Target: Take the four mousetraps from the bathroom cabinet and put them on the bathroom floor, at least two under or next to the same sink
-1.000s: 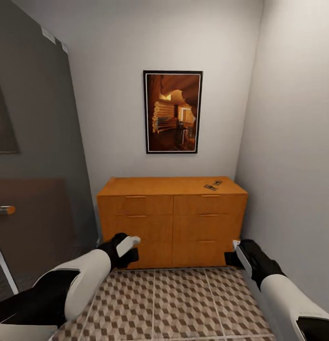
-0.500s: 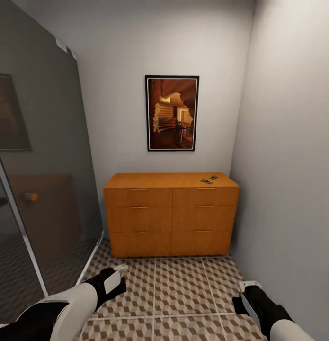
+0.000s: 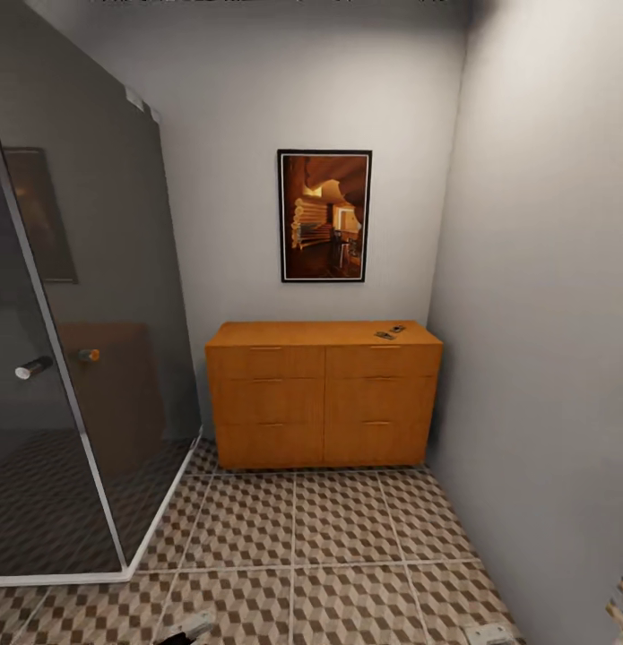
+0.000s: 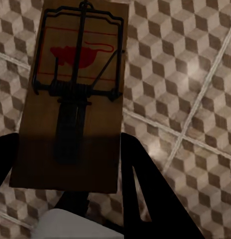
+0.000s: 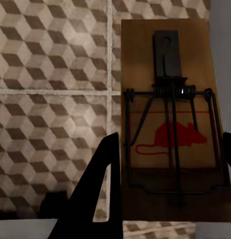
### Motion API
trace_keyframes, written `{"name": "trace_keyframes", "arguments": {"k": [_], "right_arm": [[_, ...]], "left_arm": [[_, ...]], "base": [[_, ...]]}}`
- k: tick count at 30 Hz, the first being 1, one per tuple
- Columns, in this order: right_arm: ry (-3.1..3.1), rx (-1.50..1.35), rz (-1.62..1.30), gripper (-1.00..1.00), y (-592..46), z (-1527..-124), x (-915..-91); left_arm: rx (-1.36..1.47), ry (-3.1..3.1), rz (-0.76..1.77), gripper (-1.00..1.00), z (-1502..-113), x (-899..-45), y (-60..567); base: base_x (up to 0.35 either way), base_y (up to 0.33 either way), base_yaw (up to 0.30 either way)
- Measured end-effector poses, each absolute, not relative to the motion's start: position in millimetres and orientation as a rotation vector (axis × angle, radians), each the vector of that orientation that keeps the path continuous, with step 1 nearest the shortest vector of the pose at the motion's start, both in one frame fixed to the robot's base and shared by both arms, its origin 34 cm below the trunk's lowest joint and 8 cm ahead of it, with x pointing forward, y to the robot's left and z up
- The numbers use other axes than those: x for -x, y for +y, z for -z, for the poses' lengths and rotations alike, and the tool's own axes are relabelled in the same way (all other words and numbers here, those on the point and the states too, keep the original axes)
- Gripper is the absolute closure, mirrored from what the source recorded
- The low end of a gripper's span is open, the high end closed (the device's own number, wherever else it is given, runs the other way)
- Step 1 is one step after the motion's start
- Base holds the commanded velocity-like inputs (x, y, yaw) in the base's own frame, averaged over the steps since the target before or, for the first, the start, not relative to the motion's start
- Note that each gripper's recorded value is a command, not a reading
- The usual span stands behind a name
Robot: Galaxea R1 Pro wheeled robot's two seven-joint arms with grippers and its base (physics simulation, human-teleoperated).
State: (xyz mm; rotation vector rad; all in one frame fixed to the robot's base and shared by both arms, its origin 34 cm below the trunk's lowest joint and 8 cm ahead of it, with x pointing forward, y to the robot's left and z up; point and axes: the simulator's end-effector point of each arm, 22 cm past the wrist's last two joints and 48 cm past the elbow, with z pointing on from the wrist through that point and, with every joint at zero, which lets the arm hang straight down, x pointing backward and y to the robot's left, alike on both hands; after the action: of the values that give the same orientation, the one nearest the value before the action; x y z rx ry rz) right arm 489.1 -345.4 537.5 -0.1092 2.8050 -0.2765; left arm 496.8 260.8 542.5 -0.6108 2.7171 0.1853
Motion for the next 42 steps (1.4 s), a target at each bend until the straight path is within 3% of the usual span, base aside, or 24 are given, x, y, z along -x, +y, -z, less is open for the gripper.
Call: {"name": "trace_keyframes", "arguments": {"k": [10, 42], "right_arm": [[2.876, 0.126, 0.270, 1.00, -344.2, -509.3, -431.2], [2.880, 0.134, 0.267, 1.00, -343.1, -501.7, -415.2]], "left_arm": [[0.633, 2.762, -0.186, 1.00, -507.9, -431.4, 262.2], [0.689, 2.753, -0.180, 1.00, -503.8, -423.8, 279.0]], "base": [[-0.021, 0.000, 0.098], [0.000, 0.000, 0.279]]}}
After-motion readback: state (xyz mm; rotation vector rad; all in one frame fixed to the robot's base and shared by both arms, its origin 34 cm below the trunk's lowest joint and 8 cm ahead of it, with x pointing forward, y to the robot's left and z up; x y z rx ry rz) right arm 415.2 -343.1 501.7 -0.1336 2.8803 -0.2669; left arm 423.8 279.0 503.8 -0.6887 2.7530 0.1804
